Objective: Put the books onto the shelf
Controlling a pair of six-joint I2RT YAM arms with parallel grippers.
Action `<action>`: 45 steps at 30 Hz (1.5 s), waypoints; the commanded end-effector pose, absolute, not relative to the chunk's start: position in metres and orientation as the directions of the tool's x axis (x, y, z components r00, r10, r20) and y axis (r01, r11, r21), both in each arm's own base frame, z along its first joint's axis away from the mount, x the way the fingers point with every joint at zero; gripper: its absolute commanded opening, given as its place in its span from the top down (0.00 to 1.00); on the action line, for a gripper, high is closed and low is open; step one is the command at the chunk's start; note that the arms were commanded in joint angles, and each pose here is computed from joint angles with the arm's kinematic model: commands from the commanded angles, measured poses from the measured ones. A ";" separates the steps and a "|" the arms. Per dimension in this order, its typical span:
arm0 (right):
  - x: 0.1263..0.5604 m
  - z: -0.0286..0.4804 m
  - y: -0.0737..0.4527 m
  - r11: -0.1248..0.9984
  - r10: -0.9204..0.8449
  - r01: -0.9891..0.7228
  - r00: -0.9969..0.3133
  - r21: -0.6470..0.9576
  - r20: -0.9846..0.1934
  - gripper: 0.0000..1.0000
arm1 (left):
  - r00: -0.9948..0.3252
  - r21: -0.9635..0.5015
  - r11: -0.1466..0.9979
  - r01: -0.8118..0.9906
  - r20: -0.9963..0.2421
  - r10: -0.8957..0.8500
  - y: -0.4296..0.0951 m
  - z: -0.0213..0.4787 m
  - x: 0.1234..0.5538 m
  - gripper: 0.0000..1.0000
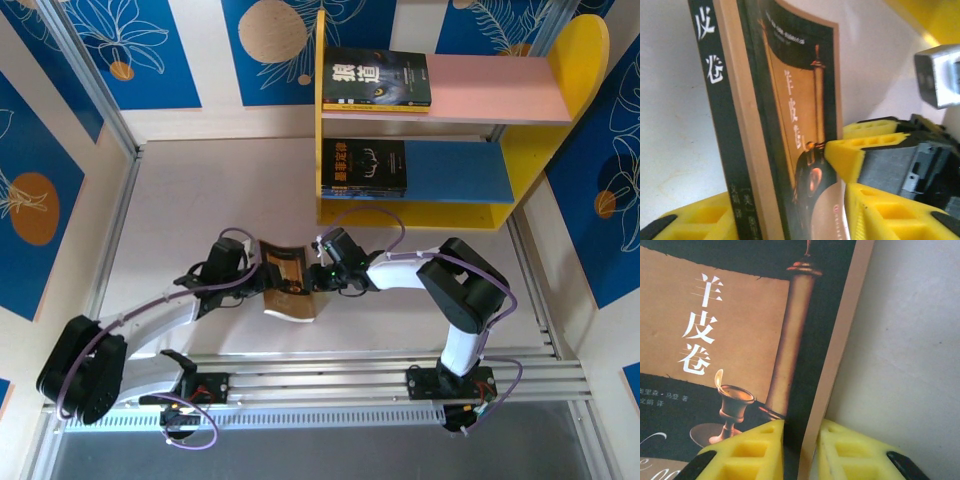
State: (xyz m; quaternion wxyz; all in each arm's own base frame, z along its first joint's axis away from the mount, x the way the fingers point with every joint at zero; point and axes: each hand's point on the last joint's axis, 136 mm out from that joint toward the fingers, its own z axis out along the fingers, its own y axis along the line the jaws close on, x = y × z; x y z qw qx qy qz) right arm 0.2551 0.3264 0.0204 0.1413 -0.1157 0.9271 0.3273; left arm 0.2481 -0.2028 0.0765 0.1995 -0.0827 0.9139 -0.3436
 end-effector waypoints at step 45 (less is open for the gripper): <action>0.238 0.175 0.245 0.682 0.118 -0.325 -0.835 0.655 -0.537 0.32 | -0.514 -0.557 0.792 0.249 -0.770 -0.380 -0.152 0.327 0.259 1.00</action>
